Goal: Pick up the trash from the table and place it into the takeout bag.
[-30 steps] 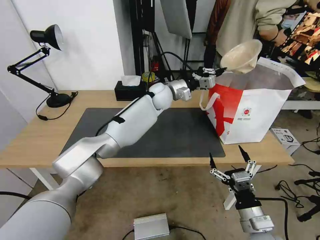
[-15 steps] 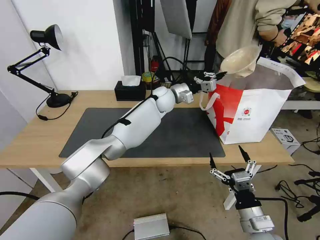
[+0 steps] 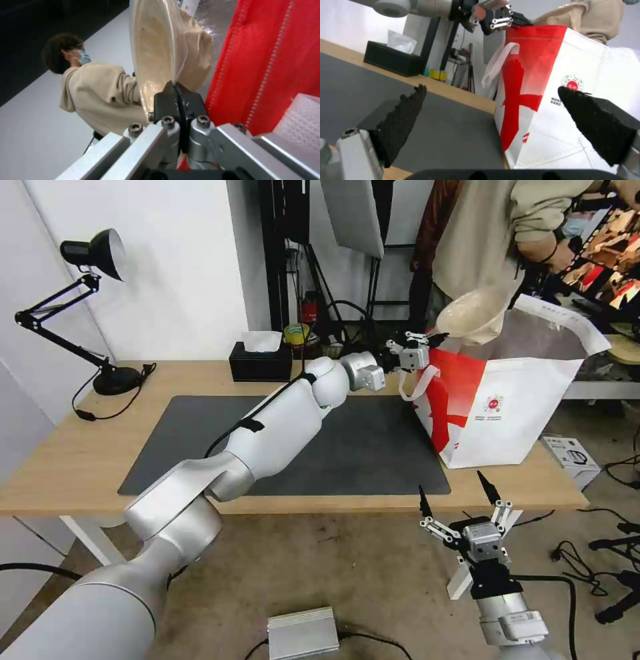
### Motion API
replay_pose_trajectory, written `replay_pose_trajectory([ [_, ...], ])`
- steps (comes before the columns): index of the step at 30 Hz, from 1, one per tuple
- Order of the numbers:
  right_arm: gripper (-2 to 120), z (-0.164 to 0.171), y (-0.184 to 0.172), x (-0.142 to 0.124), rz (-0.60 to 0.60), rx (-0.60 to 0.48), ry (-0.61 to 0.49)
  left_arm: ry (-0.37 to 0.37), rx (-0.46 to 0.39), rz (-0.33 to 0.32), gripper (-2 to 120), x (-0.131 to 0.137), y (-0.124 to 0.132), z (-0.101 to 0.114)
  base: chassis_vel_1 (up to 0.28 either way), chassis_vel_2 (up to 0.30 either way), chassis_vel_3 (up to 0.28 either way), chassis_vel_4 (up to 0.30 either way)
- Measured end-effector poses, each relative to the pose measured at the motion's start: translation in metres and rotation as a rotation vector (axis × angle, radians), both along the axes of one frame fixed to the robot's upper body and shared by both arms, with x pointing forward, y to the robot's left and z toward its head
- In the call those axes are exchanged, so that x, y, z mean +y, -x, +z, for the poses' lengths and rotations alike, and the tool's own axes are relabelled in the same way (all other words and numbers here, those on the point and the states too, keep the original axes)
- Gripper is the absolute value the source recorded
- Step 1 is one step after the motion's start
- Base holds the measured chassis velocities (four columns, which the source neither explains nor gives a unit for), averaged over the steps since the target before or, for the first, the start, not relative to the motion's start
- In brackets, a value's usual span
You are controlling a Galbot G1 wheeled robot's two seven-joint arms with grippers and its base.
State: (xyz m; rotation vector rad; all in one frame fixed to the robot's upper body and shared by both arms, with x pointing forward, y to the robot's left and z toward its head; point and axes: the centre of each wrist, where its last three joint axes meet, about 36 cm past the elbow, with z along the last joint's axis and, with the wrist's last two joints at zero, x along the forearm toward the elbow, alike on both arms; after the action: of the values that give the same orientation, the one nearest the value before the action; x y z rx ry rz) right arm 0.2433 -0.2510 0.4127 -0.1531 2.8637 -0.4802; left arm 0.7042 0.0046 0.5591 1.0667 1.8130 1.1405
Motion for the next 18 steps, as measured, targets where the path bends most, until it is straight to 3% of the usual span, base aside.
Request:
replay_pose_trajectory([
  [18, 100, 0.000, 0.000, 0.000, 0.000, 0.000, 0.000, -0.010, 0.019, 0.001, 0, -0.004, -0.002, -0.011, 0.000, 0.000, 0.000, 0.000],
])
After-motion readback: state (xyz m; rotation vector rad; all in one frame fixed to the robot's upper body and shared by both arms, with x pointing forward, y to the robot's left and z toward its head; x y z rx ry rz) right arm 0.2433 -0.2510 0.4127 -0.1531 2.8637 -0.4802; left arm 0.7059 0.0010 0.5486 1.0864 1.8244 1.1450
